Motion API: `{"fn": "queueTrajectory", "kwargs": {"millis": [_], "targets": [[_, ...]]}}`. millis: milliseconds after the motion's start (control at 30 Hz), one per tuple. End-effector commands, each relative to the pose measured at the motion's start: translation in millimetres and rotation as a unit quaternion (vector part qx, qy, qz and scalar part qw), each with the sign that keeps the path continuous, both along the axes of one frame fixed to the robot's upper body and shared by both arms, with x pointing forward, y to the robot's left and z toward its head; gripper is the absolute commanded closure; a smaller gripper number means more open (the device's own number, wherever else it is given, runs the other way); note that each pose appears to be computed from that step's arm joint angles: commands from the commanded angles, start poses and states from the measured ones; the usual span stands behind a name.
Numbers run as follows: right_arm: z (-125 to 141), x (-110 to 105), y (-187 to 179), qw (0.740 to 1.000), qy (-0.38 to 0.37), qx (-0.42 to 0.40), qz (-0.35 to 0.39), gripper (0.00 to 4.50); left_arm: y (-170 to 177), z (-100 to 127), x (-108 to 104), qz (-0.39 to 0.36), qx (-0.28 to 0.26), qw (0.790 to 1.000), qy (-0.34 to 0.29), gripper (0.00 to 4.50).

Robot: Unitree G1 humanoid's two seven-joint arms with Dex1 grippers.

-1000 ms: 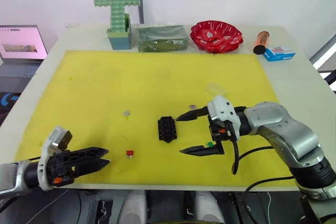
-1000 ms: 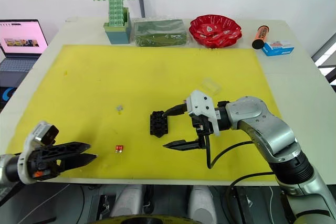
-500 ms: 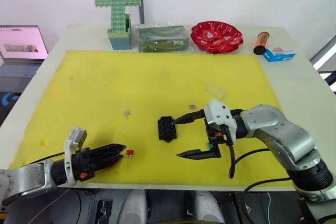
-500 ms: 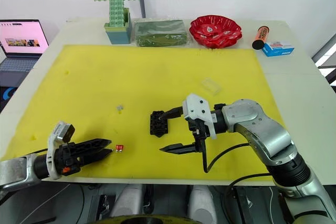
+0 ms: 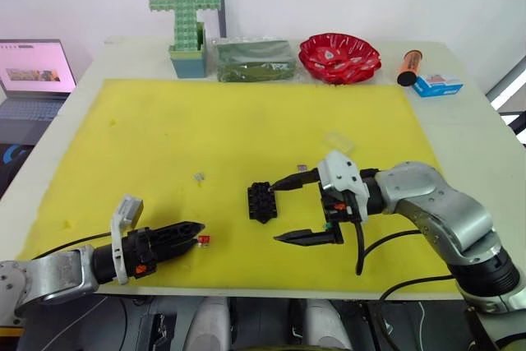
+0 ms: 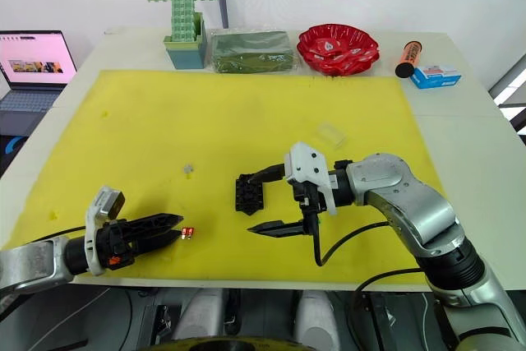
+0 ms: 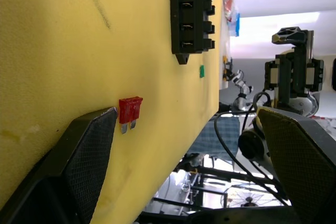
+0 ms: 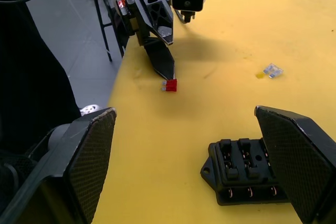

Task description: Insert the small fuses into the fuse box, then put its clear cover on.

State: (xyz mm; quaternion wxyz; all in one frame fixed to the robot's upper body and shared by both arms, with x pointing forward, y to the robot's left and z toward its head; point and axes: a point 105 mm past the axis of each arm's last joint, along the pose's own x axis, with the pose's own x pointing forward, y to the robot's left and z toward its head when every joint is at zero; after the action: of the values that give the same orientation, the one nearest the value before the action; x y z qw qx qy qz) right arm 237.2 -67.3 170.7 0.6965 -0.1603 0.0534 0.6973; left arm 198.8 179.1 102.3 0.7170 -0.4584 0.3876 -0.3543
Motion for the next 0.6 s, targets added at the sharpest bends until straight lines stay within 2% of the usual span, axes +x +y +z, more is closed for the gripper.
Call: {"fn": "queueTrajectory", "kwargs": {"millis": [33,233,600], "targets": [[14.6,-5.7,2.9,0.999,-0.028,0.014,0.012,0.02,-5.1,-6.0,-11.7,-0.02,0.005,1.0,0.019,0.0],[14.8,-4.9,3.8,0.999,-0.027,0.016,0.007,0.02,-15.6,-10.8,-14.6,-0.01,-0.005,1.0,0.018,0.0],[15.5,-4.6,4.0,1.0,-0.024,0.016,0.005,0.02,-16.6,-20.6,-3.2,0.042,0.011,0.999,0.025,0.0]]}}
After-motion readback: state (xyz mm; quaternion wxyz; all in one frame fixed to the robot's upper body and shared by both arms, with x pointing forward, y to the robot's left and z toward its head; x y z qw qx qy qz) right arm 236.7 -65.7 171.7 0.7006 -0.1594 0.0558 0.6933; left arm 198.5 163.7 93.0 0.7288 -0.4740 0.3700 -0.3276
